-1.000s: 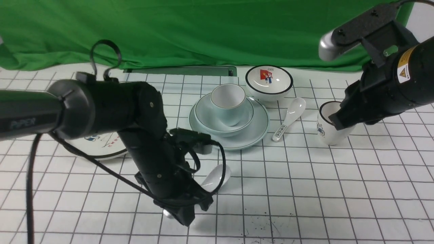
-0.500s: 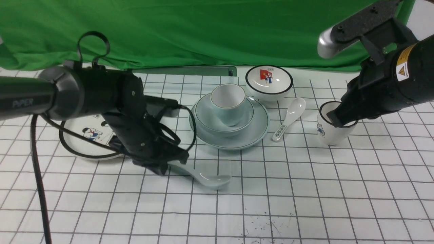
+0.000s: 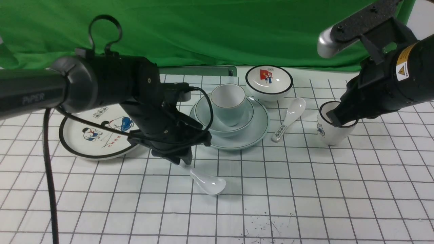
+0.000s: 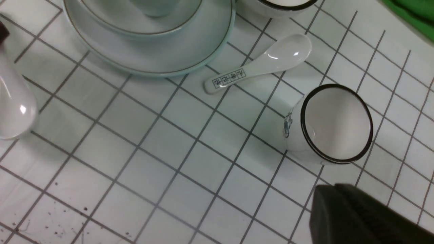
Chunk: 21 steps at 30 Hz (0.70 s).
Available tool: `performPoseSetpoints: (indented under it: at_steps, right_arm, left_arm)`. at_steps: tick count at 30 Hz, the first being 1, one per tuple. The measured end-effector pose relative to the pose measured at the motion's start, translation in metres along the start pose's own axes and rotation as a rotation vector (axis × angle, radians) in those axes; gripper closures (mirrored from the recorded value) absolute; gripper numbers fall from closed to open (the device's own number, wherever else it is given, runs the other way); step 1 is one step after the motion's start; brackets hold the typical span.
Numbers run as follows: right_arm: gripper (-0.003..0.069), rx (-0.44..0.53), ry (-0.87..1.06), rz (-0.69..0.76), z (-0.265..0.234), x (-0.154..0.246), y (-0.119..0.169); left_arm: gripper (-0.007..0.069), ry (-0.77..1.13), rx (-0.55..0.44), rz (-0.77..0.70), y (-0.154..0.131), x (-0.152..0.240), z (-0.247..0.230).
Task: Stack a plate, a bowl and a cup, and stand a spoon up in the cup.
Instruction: Use the left arm to grab a blue soup spoon
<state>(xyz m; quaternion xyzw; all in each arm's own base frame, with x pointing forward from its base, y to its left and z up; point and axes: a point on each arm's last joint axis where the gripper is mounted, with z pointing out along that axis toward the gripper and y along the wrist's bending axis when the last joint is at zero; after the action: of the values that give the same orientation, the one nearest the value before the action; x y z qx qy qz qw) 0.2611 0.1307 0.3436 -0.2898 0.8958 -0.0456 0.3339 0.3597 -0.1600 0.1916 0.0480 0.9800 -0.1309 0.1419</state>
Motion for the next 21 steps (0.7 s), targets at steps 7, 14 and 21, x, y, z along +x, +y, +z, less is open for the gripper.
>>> performPoseSetpoints:
  at_steps: [7, 14, 21]
  right_arm:
    - [0.0620, 0.000, -0.004, 0.001, 0.000, 0.000, 0.000]
    - [0.0618, -0.001, -0.025, 0.004, 0.000, -0.002, 0.000]
    - [0.0611, -0.001, -0.025, 0.004, 0.000, -0.002, 0.000]
  left_arm:
    - [0.0050, -0.024, -0.005, -0.042, -0.004, -0.001, 0.008]
    - [0.0034, 0.015, -0.027, -0.063, 0.000, 0.002, 0.023]
    - [0.0115, -0.025, -0.033, -0.048, 0.001, -0.002, 0.024]
